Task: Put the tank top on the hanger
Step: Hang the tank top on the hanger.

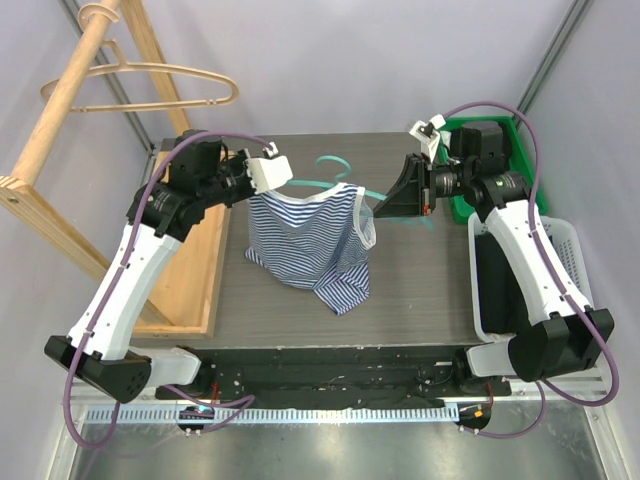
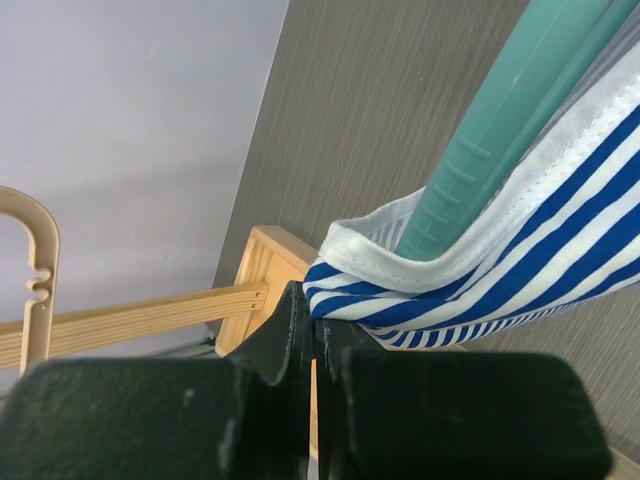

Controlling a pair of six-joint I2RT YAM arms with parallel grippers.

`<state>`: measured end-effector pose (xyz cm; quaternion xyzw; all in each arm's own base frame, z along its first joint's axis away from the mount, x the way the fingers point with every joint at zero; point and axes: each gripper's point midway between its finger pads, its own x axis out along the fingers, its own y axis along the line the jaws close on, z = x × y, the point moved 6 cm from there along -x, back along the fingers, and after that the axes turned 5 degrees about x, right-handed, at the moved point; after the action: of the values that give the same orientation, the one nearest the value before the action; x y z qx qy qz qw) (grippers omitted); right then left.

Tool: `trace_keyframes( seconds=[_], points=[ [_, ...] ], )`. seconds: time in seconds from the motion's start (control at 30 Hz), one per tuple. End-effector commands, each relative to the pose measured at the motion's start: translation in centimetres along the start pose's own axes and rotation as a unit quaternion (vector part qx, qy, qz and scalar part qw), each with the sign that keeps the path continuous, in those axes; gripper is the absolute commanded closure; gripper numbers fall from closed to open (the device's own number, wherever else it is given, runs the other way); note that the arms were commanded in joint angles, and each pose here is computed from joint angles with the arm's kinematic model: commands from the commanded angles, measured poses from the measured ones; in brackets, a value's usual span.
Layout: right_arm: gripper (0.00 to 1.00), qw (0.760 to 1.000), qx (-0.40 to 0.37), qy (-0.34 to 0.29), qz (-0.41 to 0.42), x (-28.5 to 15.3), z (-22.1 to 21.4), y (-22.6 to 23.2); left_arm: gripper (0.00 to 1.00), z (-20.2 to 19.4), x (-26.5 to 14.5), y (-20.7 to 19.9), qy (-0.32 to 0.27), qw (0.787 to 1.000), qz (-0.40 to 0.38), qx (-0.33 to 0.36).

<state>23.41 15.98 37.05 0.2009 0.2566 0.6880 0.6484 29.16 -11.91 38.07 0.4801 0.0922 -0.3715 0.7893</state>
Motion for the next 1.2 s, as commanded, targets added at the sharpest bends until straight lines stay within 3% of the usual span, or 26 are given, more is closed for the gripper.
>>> trace_keyframes(
  seconds=[0.0, 0.63, 1.17],
  points=[
    [0.99, 0.998, -0.038, 0.002, 0.039, -0.2, 0.5, 2.2, 1.0, 0.9, -1.1, 1.3, -0.019, 0.999, 0.033, 0.004],
    [0.99, 0.998, -0.018, 0.021, 0.057, 2.1, 0.8, -0.9, 1.0, 4.3, -0.9, -0.9, -0.131, 0.986, -0.094, -0.039],
    [0.99, 0.995, -0.049, 0.036, 0.074, 5.0, 3.9, -0.6, 0.98, 5.7, -1.4, -0.2, -0.157, 0.981, -0.097, -0.052]
  ],
)
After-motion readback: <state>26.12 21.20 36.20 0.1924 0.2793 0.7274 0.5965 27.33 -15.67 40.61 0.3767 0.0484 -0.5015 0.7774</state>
